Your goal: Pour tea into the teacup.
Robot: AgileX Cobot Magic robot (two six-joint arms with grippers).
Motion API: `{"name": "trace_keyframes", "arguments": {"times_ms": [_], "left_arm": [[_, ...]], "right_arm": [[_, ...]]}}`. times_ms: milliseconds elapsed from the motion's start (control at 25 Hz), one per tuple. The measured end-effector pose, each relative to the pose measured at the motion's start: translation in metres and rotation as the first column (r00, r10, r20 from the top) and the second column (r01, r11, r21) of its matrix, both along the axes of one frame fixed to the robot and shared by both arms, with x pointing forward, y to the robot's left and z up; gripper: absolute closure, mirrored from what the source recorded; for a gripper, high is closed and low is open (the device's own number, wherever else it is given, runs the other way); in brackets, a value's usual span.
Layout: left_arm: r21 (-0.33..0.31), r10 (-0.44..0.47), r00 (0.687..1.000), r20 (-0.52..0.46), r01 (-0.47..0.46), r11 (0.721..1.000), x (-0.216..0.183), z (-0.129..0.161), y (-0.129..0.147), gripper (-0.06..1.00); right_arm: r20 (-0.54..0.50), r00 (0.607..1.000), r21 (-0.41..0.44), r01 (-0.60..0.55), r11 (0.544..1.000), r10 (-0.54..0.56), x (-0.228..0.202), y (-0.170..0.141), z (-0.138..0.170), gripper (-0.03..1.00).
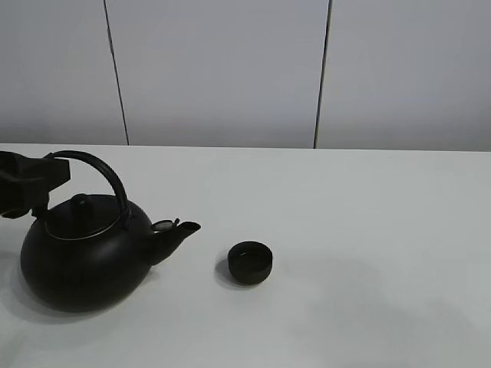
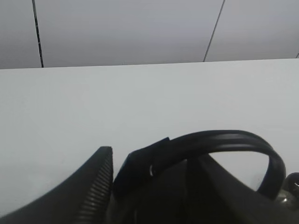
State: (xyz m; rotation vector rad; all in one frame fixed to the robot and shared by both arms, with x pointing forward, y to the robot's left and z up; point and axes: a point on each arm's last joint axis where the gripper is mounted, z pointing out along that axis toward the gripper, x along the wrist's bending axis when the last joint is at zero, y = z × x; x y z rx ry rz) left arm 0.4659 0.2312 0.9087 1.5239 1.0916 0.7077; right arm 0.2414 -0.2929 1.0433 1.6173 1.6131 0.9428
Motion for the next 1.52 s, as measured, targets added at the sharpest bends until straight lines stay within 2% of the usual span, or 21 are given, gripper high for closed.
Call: {"name": "trace_keyframes", "arguments": {"times_ms": [640, 1000, 1120, 1280, 1360, 1520], "left_arm": [[-0.002, 0.021, 0.997, -0.078, -0.021, 1.000, -0.024, -0.011, 0.006, 0.58], [-0.050, 0.146, 0.987, -0.073, -0.150, 0.987, -0.030, -0.003, 0.023, 0.58], [-0.076, 0.199, 0.977, -0.080, -0.205, 0.976, -0.029, -0.002, 0.036, 0.58], [-0.116, 0.312, 0.945, -0.093, -0.322, 0.940, -0.024, -0.001, 0.062, 0.58], [-0.152, 0.358, 0.929, -0.093, -0.368, 0.917, -0.020, 0.001, 0.076, 0.58], [-0.235, 0.393, 0.917, -0.067, -0.397, 0.887, -0.005, 0.012, 0.103, 0.58]], "right_arm": [[0.000, 1.000, 0.000, 0.000, 1.000, 0.000, 0.000, 0.000, 0.000, 0.42], [0.000, 1.000, 0.000, 0.000, 1.000, 0.000, 0.000, 0.000, 0.000, 0.42], [0.000, 1.000, 0.000, 0.000, 1.000, 0.000, 0.000, 0.000, 0.000, 0.42], [0.000, 1.000, 0.000, 0.000, 1.000, 0.000, 0.000, 0.000, 0.000, 0.42], [0.000, 1.000, 0.000, 0.000, 1.000, 0.000, 0.000, 0.000, 0.000, 0.42], [0.000, 1.000, 0.000, 0.000, 1.000, 0.000, 0.000, 0.000, 0.000, 0.42]]}}
